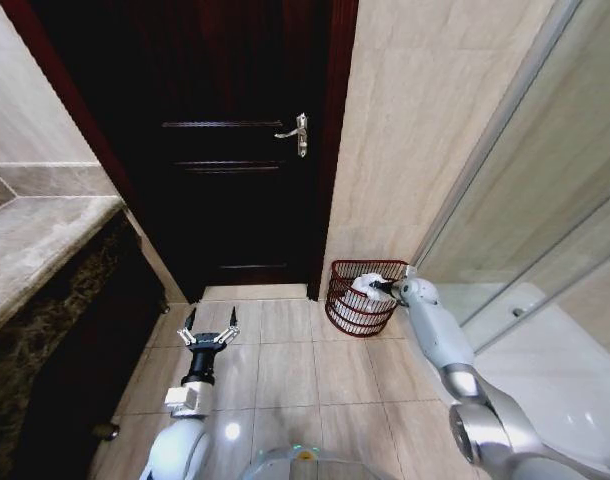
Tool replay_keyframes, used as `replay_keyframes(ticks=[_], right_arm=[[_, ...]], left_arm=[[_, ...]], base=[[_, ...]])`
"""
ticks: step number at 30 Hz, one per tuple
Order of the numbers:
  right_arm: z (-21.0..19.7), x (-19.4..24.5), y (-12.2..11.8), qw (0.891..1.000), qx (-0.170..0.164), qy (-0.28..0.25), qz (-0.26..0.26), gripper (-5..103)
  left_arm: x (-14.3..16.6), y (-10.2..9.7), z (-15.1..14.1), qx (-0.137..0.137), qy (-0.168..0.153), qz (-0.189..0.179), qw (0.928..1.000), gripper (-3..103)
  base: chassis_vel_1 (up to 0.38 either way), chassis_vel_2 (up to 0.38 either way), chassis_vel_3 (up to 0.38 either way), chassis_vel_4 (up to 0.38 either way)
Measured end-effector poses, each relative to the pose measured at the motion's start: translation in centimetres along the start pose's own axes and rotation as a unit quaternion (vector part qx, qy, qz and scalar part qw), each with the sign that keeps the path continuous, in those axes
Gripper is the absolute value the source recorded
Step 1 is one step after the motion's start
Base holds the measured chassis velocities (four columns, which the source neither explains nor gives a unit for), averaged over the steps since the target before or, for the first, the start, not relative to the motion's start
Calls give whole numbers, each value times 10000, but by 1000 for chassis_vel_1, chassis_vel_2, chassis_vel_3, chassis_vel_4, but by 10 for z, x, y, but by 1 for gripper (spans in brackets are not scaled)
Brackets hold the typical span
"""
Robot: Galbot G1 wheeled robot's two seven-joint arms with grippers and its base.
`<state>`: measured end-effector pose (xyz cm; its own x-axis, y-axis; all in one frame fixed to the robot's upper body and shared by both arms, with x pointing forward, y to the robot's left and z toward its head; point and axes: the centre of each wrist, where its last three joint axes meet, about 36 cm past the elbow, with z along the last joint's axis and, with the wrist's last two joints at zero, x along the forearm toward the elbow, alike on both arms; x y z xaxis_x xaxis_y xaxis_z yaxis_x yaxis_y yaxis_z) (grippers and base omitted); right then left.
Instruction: Discard the used towel into the hamper.
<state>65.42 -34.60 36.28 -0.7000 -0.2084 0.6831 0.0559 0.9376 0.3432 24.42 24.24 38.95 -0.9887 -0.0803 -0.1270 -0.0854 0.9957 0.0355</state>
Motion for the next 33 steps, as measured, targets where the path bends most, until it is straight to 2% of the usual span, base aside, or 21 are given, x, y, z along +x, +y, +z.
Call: replay_keyframes(ticks=[6, 15, 22, 25, 26, 27, 29, 30, 33], right_arm=[[5, -20, 2, 9990, 284, -336, 93, 6], [-9, -26, 25, 9920, 759, -912, 427, 6], [-9, -26, 23, 9903, 984, -644, 745, 4], [2, -23, 16, 9882, 1134, -546, 868, 18], [2, -23, 16, 9882, 1134, -546, 868, 18], [1, -20, 15, 9882, 1117, -573, 882, 23], [-5, -14, 15, 9891, 960, -625, 926, 33], [-5, -14, 15, 9891, 960, -625, 926, 33], [-22, 3, 10, 9894, 765, -713, 1007, 50]], left_arm=[[3, 0, -4, -9, -48, 7, 10000, 100], [2, 3, -5, -57, -127, 33, 9999, 100], [2, 4, -6, -59, -159, 49, 9998, 100], [2, 3, -7, -56, -172, 67, 9998, 100], [2, 3, -7, -56, -172, 67, 9998, 100], [2, 3, -7, -53, -175, 75, 9998, 100], [2, 3, -8, -49, -191, 92, 9998, 100], [2, 3, -8, -49, -191, 92, 9998, 100], [1, 5, -11, -29, -226, 146, 9996, 100]], base=[[0, 0, 0, 0], [0, 0, 0, 0], [0, 0, 0, 0], [0, 0, 0, 0], [0, 0, 0, 0], [0, 0, 0, 0], [0, 0, 0, 0], [0, 0, 0, 0], [0, 0, 0, 0]])
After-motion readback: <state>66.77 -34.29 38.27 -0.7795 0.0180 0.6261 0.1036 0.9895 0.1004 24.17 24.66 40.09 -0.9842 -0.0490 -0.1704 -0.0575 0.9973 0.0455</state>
